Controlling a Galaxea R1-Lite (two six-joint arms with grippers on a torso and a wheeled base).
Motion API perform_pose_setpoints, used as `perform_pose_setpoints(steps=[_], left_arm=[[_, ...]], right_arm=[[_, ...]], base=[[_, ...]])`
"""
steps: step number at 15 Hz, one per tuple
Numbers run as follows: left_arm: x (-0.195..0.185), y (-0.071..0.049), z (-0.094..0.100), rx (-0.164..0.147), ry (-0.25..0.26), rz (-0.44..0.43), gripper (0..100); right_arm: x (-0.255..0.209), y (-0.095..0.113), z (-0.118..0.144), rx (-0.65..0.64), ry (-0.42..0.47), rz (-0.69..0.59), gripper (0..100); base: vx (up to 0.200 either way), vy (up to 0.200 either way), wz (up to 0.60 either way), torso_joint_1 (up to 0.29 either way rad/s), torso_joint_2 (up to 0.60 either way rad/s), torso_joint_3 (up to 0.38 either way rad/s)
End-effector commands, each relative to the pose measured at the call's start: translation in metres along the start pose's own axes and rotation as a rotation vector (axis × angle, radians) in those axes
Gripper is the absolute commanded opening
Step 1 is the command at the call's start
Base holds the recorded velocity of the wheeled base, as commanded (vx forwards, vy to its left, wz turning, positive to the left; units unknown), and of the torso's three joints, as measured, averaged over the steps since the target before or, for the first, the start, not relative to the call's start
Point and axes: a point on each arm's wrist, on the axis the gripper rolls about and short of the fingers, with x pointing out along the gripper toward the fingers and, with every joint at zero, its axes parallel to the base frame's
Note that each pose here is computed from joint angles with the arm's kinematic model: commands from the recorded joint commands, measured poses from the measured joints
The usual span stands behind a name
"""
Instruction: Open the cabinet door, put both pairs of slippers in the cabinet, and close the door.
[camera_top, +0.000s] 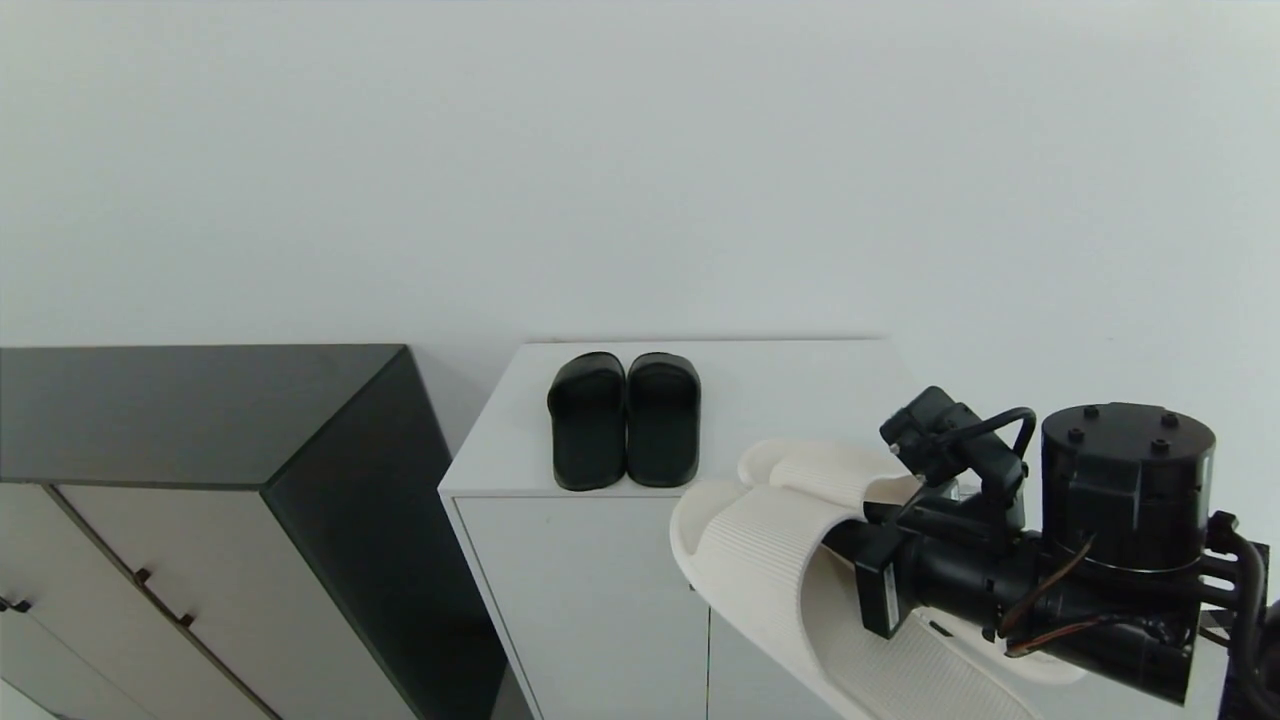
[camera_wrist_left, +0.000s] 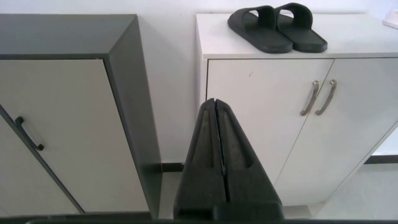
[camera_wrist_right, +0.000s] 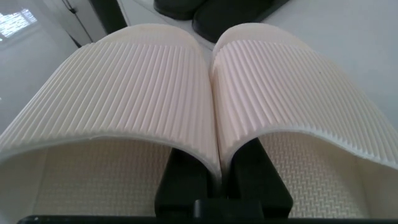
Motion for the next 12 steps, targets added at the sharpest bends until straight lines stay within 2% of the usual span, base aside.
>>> perform_pose_setpoints(steps=[1,5,12], left_arm=[[0.000,0.000,0.000,-0.001,0.001,0.001,0],[0.000,0.000,0.000,-0.001,0.001,0.001,0],[0.000,0.000,0.000,-0.002,0.001,0.003,0]], right_arm=[[-0.006,0.006,-0.004,-0.016,0.008,0.024,0],[-0.015,0.013,-0.007,-0.024,0.010,0.050,0],[-0.014,0.013,-0.007,-0.024,0.014,0.050,0]], base=[[0.000,0.000,0.00,-0.119,0.28,0.154],[0.000,0.000,0.00,-0.166,0.38,0.213],[0.000,0.000,0.00,-0.231,0.54,0.312]])
